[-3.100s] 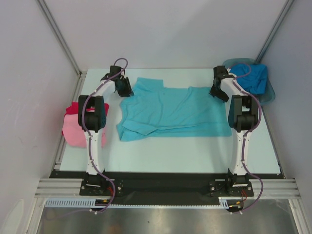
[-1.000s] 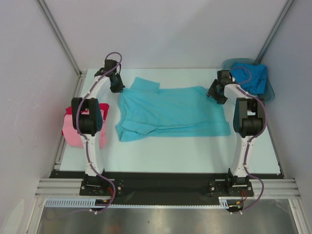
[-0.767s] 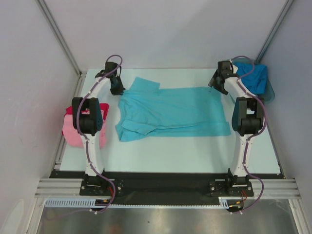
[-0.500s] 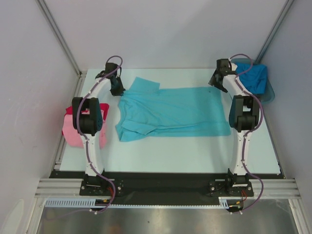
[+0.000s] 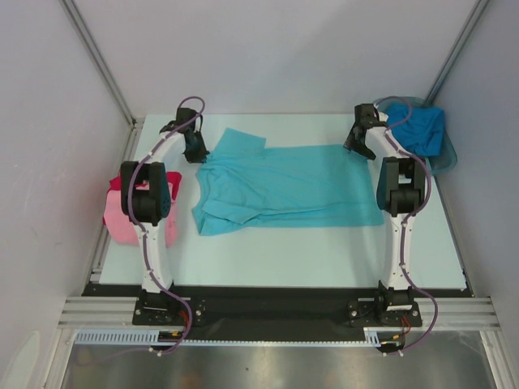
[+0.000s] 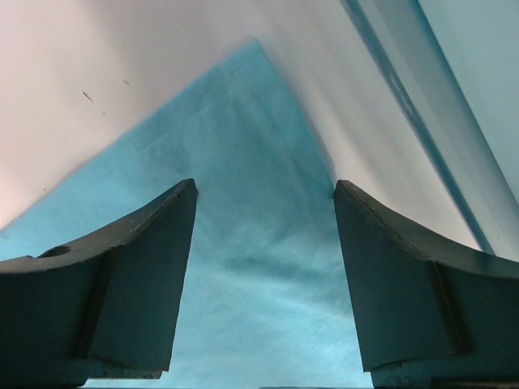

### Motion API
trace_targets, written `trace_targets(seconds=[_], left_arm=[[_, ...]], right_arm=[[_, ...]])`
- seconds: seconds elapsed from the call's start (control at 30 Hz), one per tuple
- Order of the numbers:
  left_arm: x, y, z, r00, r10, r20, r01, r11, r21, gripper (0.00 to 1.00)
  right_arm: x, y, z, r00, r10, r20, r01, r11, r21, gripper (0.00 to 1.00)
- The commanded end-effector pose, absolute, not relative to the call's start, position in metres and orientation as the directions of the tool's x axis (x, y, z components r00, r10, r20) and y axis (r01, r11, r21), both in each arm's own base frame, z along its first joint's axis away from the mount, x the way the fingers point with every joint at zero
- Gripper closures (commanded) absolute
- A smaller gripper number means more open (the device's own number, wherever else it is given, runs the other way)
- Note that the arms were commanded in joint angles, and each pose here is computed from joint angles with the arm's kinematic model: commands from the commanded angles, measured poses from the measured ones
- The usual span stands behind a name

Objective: Fold and stack the t-shirts
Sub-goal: Fold the tshirt

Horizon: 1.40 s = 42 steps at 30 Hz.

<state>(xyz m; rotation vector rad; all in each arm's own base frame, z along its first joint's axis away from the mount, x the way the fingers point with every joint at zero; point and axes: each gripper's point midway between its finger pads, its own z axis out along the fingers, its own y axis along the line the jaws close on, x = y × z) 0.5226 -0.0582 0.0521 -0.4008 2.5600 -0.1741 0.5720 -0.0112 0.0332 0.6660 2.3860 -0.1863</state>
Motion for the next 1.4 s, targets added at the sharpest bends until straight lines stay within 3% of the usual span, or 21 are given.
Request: trace_targets(seconds=[0.0, 0.1, 0.2, 0.23, 0.27, 0.43, 0.93, 1.37], left_arm=[[0.529, -0.056, 0.077, -0.777, -0.323, -0.540, -0.231, 0.945, -0.233, 1.00], [0.528, -0.058, 0.077, -0.779, -0.320, -0.539, -0.225, 0.945, -0.237, 0.98], [0.526, -0.057, 0.074, -0.783, -0.320, -0.533, -0.226, 0.945, -0.235, 0.83], [0.527, -0.057, 0.074, -0.782, -0.321, -0.535, -0.229, 0.945, -0.234, 0.68], [0.527, -0.056, 0.072, -0.782, -0.321, -0.534, -0.233, 0.945, -0.228, 0.62], [0.531, -0.055, 0.071, -0.778, -0.326, -0.537, -0.240, 0.944, -0.225, 0.47], [0.583, -0.063, 0.053, -0.780, -0.333, -0.531, -0.232, 0.940, -0.249, 0.40], [0.585, -0.080, 0.044, -0.798, -0.336, -0.499, -0.202, 0.931, -0.305, 0.41]], right_arm=[[0.583, -0.018, 0.038, -0.646, 0.402, -0.649, 0.513, 0.858, 0.020, 0.27], [0.584, -0.017, 0.033, -0.651, 0.400, -0.645, 0.508, 0.861, 0.021, 0.27], [0.585, -0.017, 0.030, -0.651, 0.405, -0.642, 0.509, 0.860, 0.027, 0.27], [0.586, -0.016, 0.031, -0.649, 0.403, -0.645, 0.505, 0.862, 0.031, 0.27], [0.586, -0.017, 0.032, -0.647, 0.402, -0.648, 0.506, 0.862, 0.029, 0.27], [0.588, -0.018, 0.041, -0.637, 0.413, -0.650, 0.507, 0.860, 0.049, 0.27], [0.581, -0.021, 0.057, -0.619, 0.450, -0.644, 0.513, 0.852, 0.104, 0.27], [0.586, -0.020, 0.058, -0.616, 0.459, -0.641, 0.504, 0.854, 0.128, 0.27]])
